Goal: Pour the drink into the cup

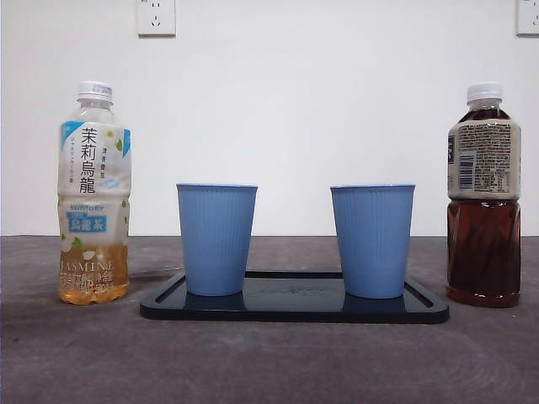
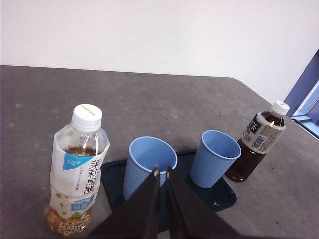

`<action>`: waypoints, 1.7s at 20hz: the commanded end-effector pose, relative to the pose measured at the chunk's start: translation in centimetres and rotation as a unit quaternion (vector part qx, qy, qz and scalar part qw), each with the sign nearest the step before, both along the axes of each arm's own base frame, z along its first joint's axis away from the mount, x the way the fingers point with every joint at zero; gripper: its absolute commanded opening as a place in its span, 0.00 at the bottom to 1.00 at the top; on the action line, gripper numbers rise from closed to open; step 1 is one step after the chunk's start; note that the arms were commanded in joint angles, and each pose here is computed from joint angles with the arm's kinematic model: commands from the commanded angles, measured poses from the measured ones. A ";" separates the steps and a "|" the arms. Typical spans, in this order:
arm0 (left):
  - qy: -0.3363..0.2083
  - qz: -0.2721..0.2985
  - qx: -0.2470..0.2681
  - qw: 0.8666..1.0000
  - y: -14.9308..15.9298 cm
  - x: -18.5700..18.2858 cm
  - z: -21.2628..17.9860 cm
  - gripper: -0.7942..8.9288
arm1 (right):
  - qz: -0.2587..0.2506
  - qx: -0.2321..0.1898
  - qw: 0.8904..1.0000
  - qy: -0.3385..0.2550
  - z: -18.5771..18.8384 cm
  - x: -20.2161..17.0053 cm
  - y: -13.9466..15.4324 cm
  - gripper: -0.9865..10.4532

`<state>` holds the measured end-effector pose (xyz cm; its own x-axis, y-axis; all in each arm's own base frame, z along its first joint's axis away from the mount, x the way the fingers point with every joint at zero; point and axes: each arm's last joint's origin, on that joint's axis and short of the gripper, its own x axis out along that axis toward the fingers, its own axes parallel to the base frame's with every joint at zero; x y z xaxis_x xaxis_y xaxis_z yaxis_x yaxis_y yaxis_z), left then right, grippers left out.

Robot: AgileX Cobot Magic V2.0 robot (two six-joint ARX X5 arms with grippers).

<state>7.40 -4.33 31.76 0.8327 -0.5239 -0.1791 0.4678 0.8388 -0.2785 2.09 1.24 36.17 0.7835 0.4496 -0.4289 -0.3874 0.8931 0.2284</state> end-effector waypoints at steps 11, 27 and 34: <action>-0.060 0.159 0.062 0.983 2.7 1.5 -9.6 0.10 | 0.004 0.001 1.000 -0.013 0.5 -0.2 0.0 0.10; -0.044 0.217 0.128 0.967 4.1 2.2 -16.8 0.10 | 0.004 0.001 1.000 -0.013 0.5 -0.2 0.0 0.10; -0.044 0.217 0.128 0.967 4.1 2.2 -16.8 0.10 | 0.004 0.001 1.000 -0.013 0.5 -0.2 0.0 0.10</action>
